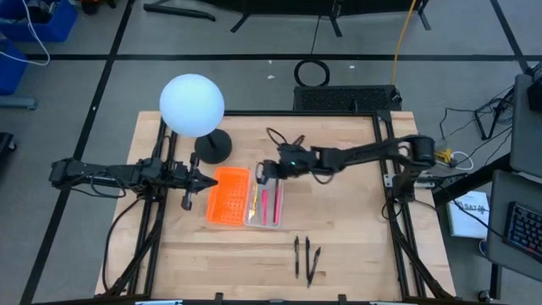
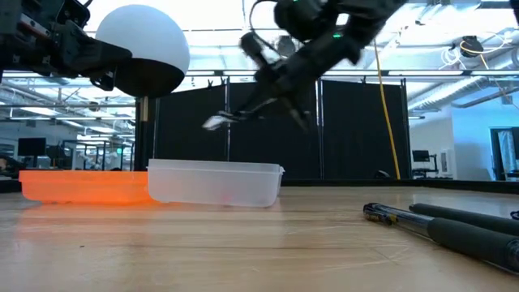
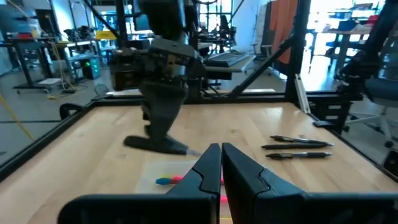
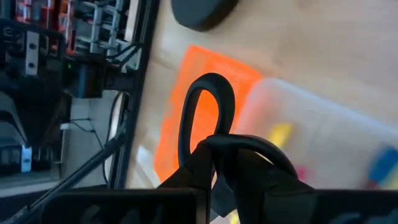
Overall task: Pick & place school supplies into a supply box
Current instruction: Put the black scissors into the supply box
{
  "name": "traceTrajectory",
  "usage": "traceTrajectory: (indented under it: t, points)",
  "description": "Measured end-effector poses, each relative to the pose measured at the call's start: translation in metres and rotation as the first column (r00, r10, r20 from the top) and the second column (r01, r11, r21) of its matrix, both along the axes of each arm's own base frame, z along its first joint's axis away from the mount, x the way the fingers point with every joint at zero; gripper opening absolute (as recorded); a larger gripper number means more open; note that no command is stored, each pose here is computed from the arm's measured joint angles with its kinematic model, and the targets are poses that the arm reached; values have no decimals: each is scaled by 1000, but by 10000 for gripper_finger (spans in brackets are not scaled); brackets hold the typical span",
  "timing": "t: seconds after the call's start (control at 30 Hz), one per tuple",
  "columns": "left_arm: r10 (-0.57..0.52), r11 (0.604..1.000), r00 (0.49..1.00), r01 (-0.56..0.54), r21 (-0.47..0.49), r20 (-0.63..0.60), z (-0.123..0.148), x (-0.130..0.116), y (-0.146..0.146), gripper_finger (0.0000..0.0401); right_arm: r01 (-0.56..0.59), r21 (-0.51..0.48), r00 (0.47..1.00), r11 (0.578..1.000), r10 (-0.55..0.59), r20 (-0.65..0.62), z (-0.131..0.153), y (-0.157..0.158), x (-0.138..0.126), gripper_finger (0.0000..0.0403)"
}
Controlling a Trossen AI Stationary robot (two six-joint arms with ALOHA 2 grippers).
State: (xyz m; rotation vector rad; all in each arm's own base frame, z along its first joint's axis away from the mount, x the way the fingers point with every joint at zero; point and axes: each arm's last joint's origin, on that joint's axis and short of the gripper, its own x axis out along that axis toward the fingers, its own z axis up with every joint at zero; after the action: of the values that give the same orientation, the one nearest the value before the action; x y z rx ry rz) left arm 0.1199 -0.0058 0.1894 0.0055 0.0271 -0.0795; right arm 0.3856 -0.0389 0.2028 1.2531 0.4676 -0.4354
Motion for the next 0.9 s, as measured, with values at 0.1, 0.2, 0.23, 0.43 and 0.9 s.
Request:
traceTrajectory:
  t: [0.1,0.2,0.23,0.43,0.9]
  points:
    - [7,1000,1000,-7,14,-1,0,0,0,21,-16,-22,999,1000,15,-32,-4,-6,19,28]
    - [7,1000,1000,-7,19,-4,-1,0,0,21,-52,9,995,999,52,-83,-15,-6,28,28]
    - [7,1000,1000,-7,19,-4,-1,0,0,21,-53,19,994,998,54,-95,-18,-6,29,28]
    - [7,1000,1000,-7,17,-6,-1,0,0,21,1,3,987,1000,0,-163,-29,-7,27,28]
    - [-3,1000,1000,3,20,-4,-1,0,0,21,12,31,943,999,-1,-334,-44,-7,16,30]
